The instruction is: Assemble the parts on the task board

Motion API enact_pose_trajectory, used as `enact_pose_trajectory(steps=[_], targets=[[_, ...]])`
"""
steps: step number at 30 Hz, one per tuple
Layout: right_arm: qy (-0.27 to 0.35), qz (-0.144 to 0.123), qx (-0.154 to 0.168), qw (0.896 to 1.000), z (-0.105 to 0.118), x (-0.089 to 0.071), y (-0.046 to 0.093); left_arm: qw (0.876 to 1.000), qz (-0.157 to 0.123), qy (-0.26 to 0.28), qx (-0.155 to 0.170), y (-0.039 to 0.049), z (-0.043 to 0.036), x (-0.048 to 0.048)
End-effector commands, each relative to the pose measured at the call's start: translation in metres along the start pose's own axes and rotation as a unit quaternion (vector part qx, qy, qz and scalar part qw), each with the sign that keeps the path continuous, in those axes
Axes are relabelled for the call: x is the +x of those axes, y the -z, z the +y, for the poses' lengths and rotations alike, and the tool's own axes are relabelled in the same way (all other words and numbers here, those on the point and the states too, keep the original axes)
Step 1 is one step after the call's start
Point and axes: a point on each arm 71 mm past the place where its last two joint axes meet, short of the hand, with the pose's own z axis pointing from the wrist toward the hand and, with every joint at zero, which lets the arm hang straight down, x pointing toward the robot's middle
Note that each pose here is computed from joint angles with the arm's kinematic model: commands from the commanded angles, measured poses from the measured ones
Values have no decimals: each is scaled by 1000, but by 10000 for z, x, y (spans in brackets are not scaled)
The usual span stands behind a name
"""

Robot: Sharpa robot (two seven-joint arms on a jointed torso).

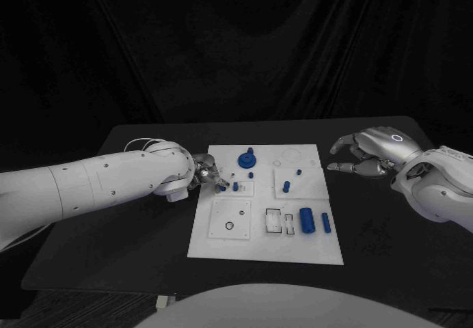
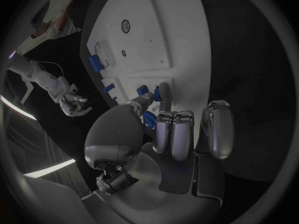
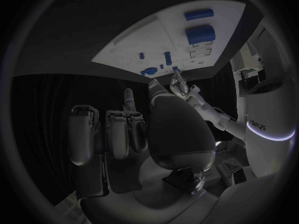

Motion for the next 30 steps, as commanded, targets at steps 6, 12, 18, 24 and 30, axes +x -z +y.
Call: enact_pose_trajectory(steps=[6, 12, 18, 24, 30], targets=[[1, 2, 7, 1000, -10, 12, 1, 1000, 11, -3, 7, -13, -19, 42], [1, 3, 8, 1000, -13, 14, 3, 1000, 9, -2, 3, -19, -11, 36], [1, 3, 9, 1000, -14, 14, 5, 1000, 11, -3, -11, -22, 18, 34], [1, 3, 9, 1000, -14, 15, 6, 1000, 11, -3, -18, -21, 39, 30], [1, 2, 8, 1000, -14, 14, 8, 1000, -4, 4, -6, -11, 34, 10]])
